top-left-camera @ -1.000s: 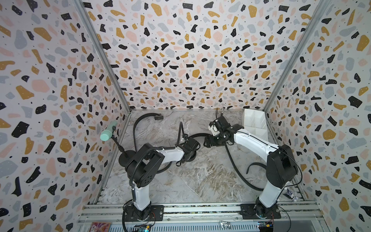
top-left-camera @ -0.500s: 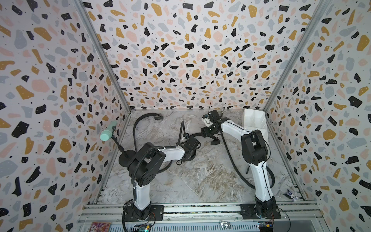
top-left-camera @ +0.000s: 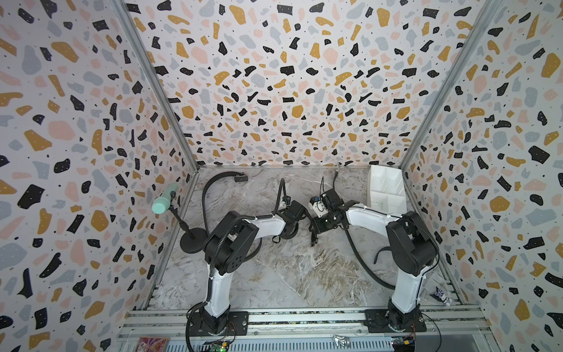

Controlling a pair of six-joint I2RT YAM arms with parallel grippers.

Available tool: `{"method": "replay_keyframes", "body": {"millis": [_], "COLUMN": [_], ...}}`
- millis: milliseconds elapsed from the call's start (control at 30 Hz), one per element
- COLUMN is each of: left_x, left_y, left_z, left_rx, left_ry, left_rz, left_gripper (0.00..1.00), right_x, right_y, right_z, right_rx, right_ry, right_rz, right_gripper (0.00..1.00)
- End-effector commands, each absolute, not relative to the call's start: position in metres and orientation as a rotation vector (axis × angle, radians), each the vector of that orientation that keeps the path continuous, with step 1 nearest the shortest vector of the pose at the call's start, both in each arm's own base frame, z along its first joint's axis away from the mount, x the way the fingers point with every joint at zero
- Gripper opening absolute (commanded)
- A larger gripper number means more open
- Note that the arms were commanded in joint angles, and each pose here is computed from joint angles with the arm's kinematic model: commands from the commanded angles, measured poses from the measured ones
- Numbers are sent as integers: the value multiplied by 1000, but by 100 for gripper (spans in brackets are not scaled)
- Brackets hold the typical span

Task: Place the belts into the storage roll
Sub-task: Roll the belt at the center of the board.

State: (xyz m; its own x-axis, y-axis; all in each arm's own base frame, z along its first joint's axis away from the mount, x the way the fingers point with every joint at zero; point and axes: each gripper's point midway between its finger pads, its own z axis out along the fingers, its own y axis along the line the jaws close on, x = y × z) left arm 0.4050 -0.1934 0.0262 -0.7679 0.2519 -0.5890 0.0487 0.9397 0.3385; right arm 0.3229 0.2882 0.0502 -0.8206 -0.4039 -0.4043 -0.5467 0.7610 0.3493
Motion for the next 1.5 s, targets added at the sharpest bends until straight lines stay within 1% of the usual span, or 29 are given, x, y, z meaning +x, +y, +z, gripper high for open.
{"method": "replay_keyframes", "body": {"millis": [0, 100, 167, 300, 400, 600, 767, 833, 900, 933, 1000, 1067, 1133, 1233, 1367, 1467], "left_x": [401, 400, 399, 396, 395, 398, 400, 401, 402, 402, 402, 402, 401, 399, 400, 401], "left_y": [-209, -216, -218, -219, -220, -226, -229, -229, -230, -230, -229, -227, -224, -222, -220, -219], "left_z": [-8, -12, -14, -18, -18, -18, -18, -18, -19, -20, -23, -27, -33, -40, -48, -52], "left_rx": [311, 348, 371, 406, 413, 408, 415, 416, 418, 417, 413, 405, 395, 372, 342, 324], "left_ry": [2509, 2516, 2519, 2530, 2529, 2523, 2519, 2520, 2522, 2525, 2537, 2552, 2573, 2600, 2631, 2652], "left_rz": [307, 275, 259, 252, 244, 207, 195, 201, 202, 205, 213, 232, 254, 271, 304, 325], "left_gripper": [0, 0, 0, 0, 0, 0, 0, 0, 0, 0, 0, 0, 0, 0, 0, 3], "right_x": [295, 282, 289, 322, 347, 392, 420, 426, 427, 427, 423, 417, 409, 394, 376, 368], "right_y": [305, 309, 302, 285, 281, 286, 296, 299, 299, 298, 293, 287, 279, 269, 262, 259], "right_z": [52, 54, 61, 86, 92, 79, 71, 66, 60, 58, 56, 58, 60, 58, 53, 52], "right_rx": [-711, -712, -686, -591, -586, -602, -615, -615, -610, -608, -598, -587, -576, -568, -559, -544], "right_ry": [2649, 2646, 2631, 2561, 2541, 2524, 2513, 2517, 2523, 2526, 2537, 2544, 2550, 2565, 2587, 2592], "right_rz": [757, 808, 804, 856, 829, 737, 721, 717, 706, 701, 685, 669, 657, 659, 679, 686], "right_gripper": [36, 36, 38, 48, 53, 53, 53, 50, 43, 38, 21, 12, 5, 1, 1, 1]}}
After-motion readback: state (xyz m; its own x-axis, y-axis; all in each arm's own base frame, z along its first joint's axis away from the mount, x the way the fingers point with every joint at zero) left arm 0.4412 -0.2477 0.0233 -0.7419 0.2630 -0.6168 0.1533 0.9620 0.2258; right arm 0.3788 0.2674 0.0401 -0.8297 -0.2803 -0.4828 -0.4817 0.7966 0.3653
